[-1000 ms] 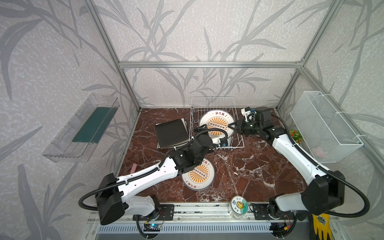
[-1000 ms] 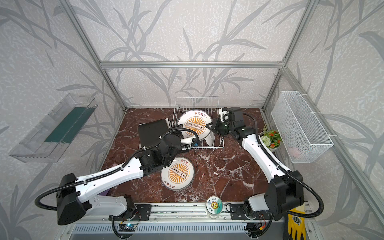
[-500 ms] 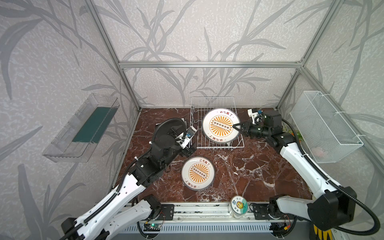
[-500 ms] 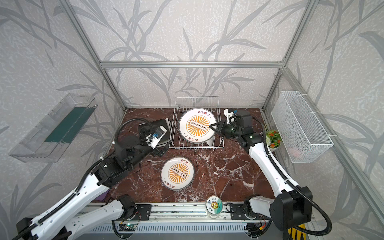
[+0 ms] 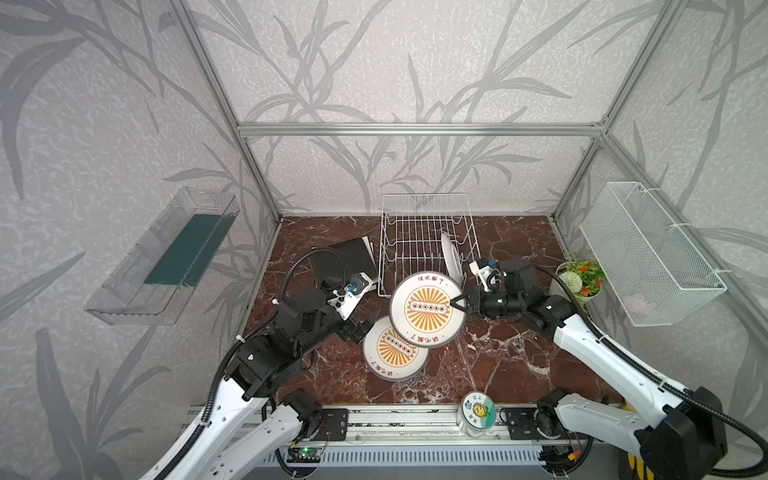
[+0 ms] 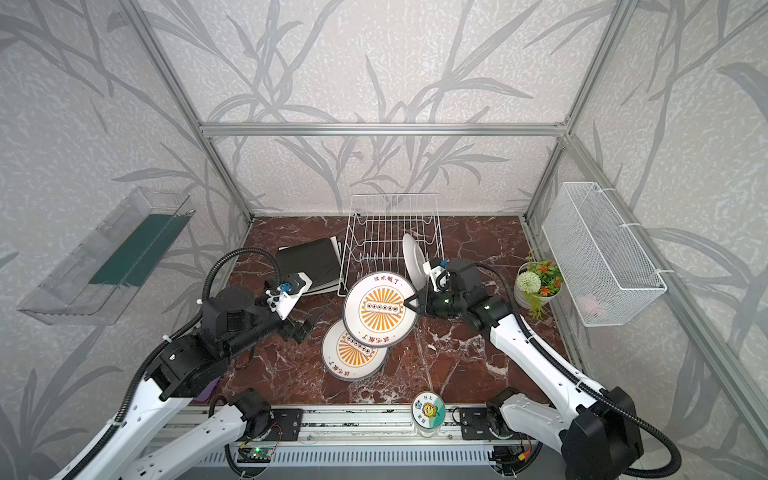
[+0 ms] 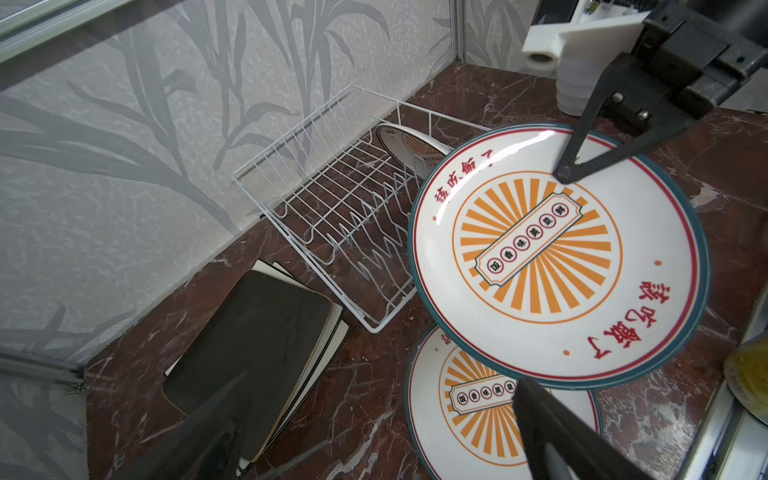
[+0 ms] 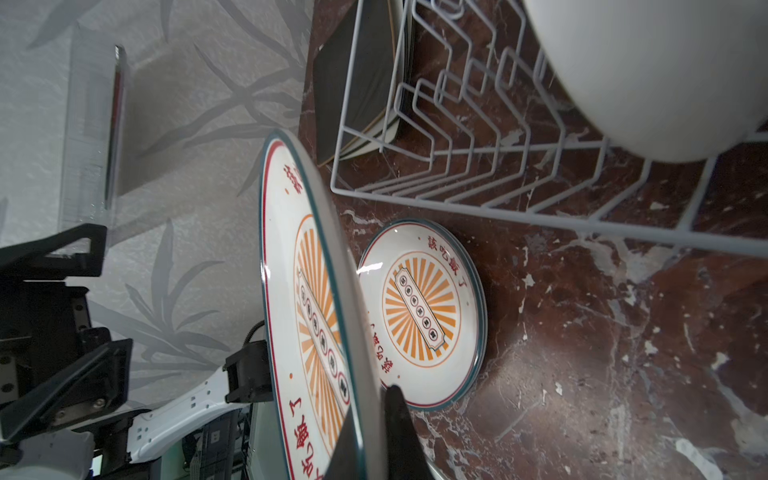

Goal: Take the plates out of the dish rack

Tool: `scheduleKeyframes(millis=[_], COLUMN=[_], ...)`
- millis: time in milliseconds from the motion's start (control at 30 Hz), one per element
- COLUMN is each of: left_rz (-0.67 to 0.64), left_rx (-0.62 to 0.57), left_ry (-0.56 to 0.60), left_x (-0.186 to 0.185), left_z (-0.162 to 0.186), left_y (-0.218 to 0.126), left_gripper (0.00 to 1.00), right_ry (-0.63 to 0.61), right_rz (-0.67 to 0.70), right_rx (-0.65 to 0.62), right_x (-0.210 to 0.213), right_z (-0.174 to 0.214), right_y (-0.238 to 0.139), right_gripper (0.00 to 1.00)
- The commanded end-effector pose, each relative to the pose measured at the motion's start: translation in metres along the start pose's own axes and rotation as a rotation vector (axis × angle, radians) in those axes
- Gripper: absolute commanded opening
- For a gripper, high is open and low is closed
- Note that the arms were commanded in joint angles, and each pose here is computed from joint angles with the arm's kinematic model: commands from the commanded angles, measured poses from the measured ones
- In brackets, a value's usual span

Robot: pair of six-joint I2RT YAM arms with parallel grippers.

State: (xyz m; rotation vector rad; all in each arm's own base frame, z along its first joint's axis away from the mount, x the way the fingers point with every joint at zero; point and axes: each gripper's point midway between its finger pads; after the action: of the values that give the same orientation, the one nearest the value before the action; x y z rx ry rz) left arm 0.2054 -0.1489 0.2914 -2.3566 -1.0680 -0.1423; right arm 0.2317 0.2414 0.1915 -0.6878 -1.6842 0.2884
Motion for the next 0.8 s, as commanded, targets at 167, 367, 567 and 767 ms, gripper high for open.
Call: scheduleKeyframes(millis=[167, 367, 567, 767], left_rz=[0.077, 0.071, 0.043, 0.052], left_rx=[0.030, 0.048, 0.046, 0.046], left_ry=[-0.068, -0.093, -0.114, -0.139], left_x=[-0.016, -0.017, -0.011, -0.012], left_z=[0.015, 0.024, 0.031, 0.035], left_y=[-0.004, 0.005, 0.012, 0.016], left_gripper=[0.99, 0.99, 0.99, 0.99], right_ry=[0.000, 0.034, 0.061, 0.092], right_rz=[-0.002, 0.020, 0.030, 0.035], right_rx=[0.026, 0.040, 0.053, 0.062], right_x=[-0.005, -0.014, -0.021, -0.029], right_z=[0.017, 0.028, 0.035, 0.039], right_y=[0.036, 0.067, 0.090, 0.107], right_gripper=[0.00, 0.00, 0.00, 0.00])
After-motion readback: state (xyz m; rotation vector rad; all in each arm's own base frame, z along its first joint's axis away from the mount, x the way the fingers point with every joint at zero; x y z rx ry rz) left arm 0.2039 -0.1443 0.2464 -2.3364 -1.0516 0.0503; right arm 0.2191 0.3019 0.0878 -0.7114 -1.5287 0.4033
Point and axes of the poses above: each gripper's point midway between its finger pads, its own y axis out along the fingers, its own x axis along the line the jaws close on, z = x × y, and after that the axes turned 6 degrees about y, right-handed
